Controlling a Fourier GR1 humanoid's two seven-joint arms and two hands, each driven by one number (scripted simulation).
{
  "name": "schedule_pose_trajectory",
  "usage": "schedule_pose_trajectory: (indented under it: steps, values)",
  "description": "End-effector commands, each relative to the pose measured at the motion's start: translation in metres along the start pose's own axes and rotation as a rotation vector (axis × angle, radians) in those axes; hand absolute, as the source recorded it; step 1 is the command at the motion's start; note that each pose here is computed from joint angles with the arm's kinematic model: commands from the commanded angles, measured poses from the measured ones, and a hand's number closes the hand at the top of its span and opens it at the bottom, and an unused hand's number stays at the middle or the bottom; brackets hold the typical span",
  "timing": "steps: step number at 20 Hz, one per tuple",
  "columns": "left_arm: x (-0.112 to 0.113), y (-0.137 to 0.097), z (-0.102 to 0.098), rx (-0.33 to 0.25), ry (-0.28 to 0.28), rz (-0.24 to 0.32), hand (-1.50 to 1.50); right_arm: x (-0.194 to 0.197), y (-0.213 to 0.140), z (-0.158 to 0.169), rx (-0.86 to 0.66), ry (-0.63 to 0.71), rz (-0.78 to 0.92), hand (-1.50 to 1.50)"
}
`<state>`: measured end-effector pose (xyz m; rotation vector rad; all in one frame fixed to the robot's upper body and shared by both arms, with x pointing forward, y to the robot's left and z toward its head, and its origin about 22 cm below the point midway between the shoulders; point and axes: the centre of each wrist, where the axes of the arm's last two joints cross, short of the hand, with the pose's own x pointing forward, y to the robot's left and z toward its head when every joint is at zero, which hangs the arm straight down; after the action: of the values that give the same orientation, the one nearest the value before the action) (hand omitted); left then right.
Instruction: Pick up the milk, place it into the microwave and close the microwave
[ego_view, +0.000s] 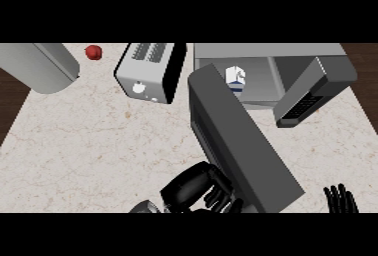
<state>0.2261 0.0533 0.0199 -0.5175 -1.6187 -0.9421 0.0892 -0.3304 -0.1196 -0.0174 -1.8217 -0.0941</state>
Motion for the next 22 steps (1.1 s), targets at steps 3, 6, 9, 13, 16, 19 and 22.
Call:
schedule_pose_trajectory:
  steps: [3, 6, 9, 13, 16, 19, 22]
  values:
    - [-0.009, -0.034, -0.027, -0.059, 0.099, -0.029, 1.5, 0.019, 0.009, -0.007, 0.129, -0.114, -0.118, -1.5]
    - [-0.011, -0.038, -0.035, -0.051, 0.144, -0.005, 1.5, 0.035, 0.008, -0.022, 0.172, -0.156, -0.135, -1.5]
    - [-0.017, -0.044, -0.038, 0.005, 0.178, -0.009, 1.5, 0.047, 0.007, -0.02, 0.185, -0.177, -0.15, -1.5]
    - [-0.022, -0.03, -0.047, 0.118, 0.125, 0.049, 1.5, 0.06, 0.014, -0.034, 0.211, -0.201, -0.174, -1.5]
    - [-0.008, -0.017, -0.058, 0.2, 0.045, 0.092, -1.5, 0.068, 0.021, -0.05, 0.251, -0.216, -0.16, -1.5]
    - [-0.008, -0.003, -0.064, 0.283, 0.03, 0.148, -1.5, 0.081, 0.015, -0.043, 0.293, -0.194, -0.163, -1.5]
    - [-0.007, 0.013, -0.074, 0.388, 0.026, 0.108, -1.5, 0.083, 0.025, -0.046, 0.292, -0.203, -0.192, -1.5]
